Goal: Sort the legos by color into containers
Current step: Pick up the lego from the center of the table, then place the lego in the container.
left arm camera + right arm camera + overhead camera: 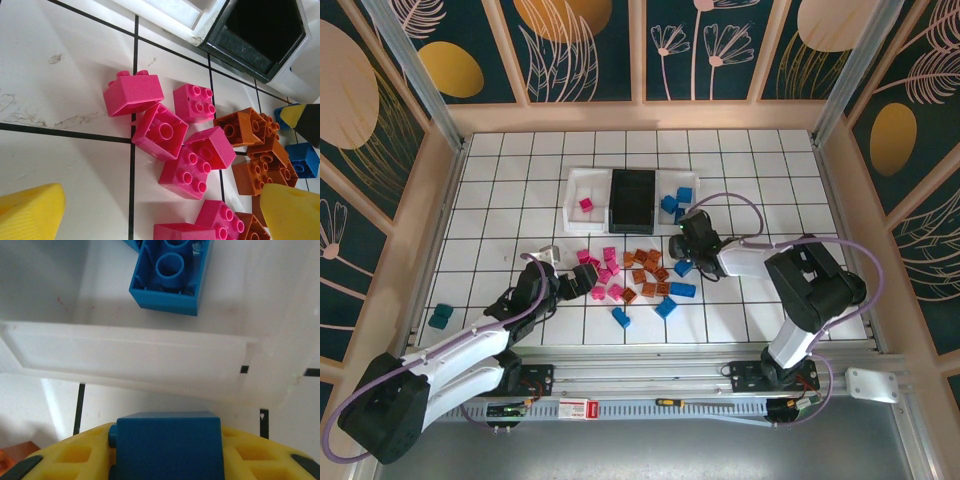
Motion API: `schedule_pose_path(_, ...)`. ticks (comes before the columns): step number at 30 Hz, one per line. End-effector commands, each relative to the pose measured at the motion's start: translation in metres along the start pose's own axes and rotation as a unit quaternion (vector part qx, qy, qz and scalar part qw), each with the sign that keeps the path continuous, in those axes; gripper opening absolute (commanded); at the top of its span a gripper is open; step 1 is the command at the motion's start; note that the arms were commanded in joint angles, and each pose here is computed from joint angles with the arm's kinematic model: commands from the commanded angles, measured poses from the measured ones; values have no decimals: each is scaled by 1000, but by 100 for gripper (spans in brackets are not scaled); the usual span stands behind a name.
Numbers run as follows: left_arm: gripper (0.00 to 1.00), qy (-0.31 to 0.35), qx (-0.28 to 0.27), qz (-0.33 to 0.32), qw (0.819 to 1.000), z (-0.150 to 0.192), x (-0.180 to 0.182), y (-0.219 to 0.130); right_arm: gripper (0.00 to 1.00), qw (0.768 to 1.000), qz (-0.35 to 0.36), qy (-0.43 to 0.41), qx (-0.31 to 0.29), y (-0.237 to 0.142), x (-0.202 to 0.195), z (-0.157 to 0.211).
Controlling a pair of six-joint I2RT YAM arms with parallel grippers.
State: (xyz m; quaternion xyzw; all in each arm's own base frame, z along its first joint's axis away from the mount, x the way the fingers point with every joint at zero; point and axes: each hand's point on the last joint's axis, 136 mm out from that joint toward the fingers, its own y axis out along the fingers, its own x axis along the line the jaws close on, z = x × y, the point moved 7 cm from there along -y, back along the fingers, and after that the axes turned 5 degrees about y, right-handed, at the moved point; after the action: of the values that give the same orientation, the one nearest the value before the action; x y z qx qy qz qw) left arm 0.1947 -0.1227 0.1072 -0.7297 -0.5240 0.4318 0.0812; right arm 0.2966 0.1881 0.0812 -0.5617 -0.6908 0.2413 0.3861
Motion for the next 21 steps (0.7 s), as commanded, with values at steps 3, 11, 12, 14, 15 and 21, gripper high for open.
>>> schedule_pose_path(3,99,10,-5,19,1000,-9,-12,0,35,1000,-16,8,-18,-30,-7,3)
schedule_pose_path(11,99,18,-4,23,1000,-14,-17,1,33,995,-75,7,-63,-88,4,-18)
schedule_pose_path(12,99,19,-3,23,1000,-14,-17,1,33,994,-80,5,-70,-91,8,-25)
schedule_pose_path(14,99,18,0,25,1000,-15,-19,2,33,993,-83,2,-80,-90,15,-44)
schedule_pose_path(15,99,19,0,26,999,-16,-20,2,33,993,-81,0,-83,-86,16,-51)
schedule_pose_path(21,99,18,0,24,1000,-19,-22,0,33,993,-69,8,-94,-46,20,-105)
